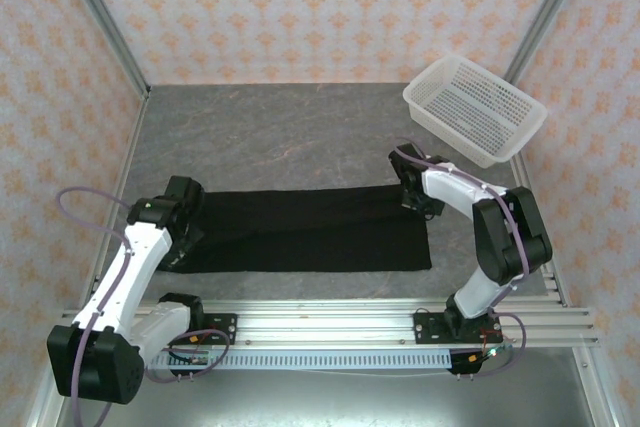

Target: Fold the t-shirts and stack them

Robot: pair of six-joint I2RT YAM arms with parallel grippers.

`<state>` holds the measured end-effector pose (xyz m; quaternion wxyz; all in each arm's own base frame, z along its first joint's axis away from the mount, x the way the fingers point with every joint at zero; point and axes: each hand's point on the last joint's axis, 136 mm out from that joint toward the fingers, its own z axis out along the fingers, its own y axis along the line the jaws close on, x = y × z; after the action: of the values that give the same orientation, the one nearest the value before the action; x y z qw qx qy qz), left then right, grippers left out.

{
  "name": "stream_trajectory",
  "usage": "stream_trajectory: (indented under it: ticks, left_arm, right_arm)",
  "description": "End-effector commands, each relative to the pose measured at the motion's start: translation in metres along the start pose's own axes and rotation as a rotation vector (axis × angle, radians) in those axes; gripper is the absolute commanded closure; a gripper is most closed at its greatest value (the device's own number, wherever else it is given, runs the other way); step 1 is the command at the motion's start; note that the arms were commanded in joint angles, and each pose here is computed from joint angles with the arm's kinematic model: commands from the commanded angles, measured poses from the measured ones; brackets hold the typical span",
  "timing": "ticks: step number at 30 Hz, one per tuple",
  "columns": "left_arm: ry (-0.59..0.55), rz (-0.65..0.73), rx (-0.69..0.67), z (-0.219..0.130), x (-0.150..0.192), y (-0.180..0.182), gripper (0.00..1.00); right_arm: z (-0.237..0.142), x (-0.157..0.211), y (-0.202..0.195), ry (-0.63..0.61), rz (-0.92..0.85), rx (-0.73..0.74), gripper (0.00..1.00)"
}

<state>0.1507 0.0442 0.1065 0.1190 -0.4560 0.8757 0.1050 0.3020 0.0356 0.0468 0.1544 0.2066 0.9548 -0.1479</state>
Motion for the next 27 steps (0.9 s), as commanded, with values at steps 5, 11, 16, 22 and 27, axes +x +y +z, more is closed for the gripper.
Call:
stream_trajectory:
  ticks: [5,11,16,22,27]
  left_arm:
    - [-0.009,-0.020,-0.032,-0.008,0.001,0.012,1.00]
    - [-0.039,-0.023,-0.045,-0.011,-0.005,0.015,1.00]
    - [-0.043,-0.019,-0.049,-0.009,-0.006,0.013,1.00]
    - [-0.046,-0.013,-0.051,-0.008,-0.008,0.011,1.00]
    - [-0.036,-0.019,-0.044,-0.009,-0.006,0.010,1.00]
  right_arm:
    - [-0.010,0.000,-0.010,-0.012,0.014,0.018,0.90]
    - [-0.031,-0.003,-0.019,-0.040,0.055,-0.010,0.73]
    - [-0.036,-0.005,-0.017,-0.042,0.064,-0.035,0.71]
    - [-0.023,0.009,0.006,0.043,0.083,-0.116,0.76]
    - [0.002,0.038,0.014,0.162,0.105,-0.115,0.88]
